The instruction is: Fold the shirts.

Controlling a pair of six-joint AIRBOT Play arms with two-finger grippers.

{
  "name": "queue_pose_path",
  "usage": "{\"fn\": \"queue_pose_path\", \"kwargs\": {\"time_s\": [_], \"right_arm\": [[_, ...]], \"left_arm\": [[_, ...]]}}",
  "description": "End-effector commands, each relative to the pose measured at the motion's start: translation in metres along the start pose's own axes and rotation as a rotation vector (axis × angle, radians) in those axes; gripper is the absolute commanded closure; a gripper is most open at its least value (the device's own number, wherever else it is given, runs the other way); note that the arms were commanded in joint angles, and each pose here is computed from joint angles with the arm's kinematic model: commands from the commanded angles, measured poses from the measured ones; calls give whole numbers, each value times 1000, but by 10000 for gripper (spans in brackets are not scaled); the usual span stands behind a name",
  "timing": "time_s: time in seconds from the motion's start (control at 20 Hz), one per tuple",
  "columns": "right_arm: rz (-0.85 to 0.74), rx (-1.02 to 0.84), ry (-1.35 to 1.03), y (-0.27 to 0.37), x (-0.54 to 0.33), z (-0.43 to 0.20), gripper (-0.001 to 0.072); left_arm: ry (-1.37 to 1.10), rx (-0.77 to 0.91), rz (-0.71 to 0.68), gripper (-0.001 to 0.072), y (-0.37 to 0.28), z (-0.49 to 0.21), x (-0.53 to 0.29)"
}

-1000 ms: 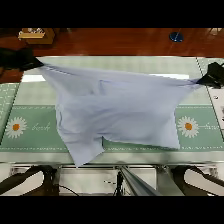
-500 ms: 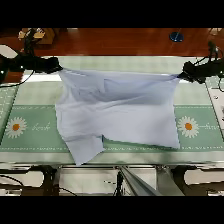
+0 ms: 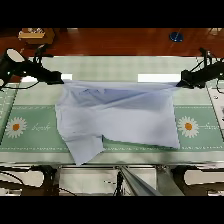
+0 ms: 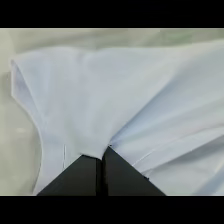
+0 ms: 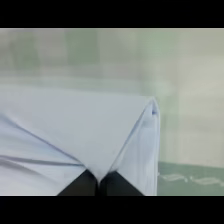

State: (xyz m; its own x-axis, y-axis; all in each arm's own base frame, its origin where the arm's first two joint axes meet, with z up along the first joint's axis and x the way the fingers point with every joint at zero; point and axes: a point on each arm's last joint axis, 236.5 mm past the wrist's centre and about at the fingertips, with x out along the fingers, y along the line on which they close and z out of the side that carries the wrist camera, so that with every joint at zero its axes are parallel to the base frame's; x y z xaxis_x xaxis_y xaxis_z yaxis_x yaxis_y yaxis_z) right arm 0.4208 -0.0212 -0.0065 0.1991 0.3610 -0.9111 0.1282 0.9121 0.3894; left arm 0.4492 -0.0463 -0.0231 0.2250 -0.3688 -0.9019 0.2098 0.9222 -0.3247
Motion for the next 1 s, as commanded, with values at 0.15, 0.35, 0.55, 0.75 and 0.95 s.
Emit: {"fn": "queue_pose_path", "kwargs": {"time_s": [0.15,0.35,0.55,0.75,0.95], "right_arm": [[-131,31,209,-28,-9,-50,692],[-101,-65,241,-23,-12,-57,310],[-130,-82,257,-20,-41,-74,310],[-165,-65,201,-30,-46,-104,300],[-41,24,170,-28,-31,-141,215]], "left_arm": [[252,-115,57,687,12,-57,4],[344,-124,2,8,0,-76,5],[360,-168,-9,8,1,-98,-30],[440,-236,-69,8,-10,-182,-38],[470,-367,-213,8,-46,-247,-35]]}}
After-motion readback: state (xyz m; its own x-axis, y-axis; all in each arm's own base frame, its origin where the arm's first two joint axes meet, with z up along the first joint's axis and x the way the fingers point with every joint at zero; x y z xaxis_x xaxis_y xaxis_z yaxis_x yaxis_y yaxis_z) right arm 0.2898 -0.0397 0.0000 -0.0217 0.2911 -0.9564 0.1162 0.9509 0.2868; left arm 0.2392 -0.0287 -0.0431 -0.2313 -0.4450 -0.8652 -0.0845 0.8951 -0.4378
